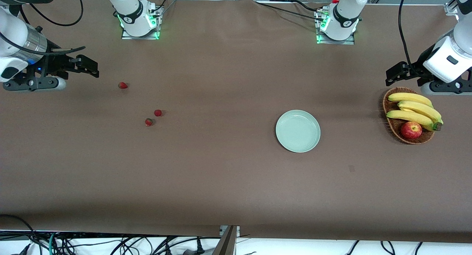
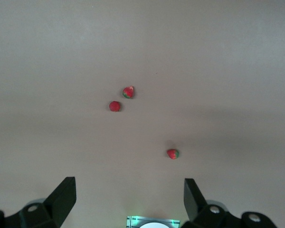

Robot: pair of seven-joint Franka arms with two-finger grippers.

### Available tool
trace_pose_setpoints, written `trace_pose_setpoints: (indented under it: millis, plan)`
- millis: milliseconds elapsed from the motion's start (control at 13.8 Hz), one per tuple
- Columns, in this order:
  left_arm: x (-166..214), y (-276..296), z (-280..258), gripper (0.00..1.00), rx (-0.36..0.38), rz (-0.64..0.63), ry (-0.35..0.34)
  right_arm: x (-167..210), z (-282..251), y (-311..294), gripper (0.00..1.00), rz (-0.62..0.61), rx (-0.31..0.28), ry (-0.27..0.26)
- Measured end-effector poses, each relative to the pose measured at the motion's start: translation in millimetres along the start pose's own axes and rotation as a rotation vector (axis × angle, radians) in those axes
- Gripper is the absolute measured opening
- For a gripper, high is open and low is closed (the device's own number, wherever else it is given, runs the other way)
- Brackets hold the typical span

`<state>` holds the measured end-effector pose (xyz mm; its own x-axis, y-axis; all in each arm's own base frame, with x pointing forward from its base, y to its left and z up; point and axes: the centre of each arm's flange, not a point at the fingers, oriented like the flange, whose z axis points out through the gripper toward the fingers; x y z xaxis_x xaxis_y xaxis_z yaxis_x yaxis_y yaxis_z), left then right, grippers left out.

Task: Collect all strawberries into plate
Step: 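Reach the right gripper toward the nearest red strawberry, then close the right gripper on the strawberry and lift it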

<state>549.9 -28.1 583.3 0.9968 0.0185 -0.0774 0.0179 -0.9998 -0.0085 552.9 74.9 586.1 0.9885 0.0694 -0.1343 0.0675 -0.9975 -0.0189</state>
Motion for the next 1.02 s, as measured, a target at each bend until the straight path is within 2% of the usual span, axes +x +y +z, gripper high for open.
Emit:
trace_pose_setpoints:
  millis: [363,508,653,725,1015]
  plan:
    - [-0.7,-0.1,0.7,1.0,0.0,0.0,-0.007,-0.9,-0.7,-8.1,1.0,-0.016,-0.015,-0.001]
    - [-0.7,-0.1,0.7,1.0,0.0,0.0,-0.007,-2.2,8.8,-7.4,1.0,-0.016,-0.018,-0.039]
    - [-0.7,-0.1,0.7,1.0,0.0,0.0,-0.007,-0.5,43.7,-4.7,1.0,-0.015,-0.023,-0.095]
    - [-0.7,-0.1,0.7,1.0,0.0,0.0,-0.007,1.5,69.9,-2.7,1.0,-0.015,-0.024,-0.108]
    - [-0.7,0.1,0.7,1.0,0.0,0.0,-0.007,-19.6,179.2,12.6,1.0,-0.007,-0.024,-0.119]
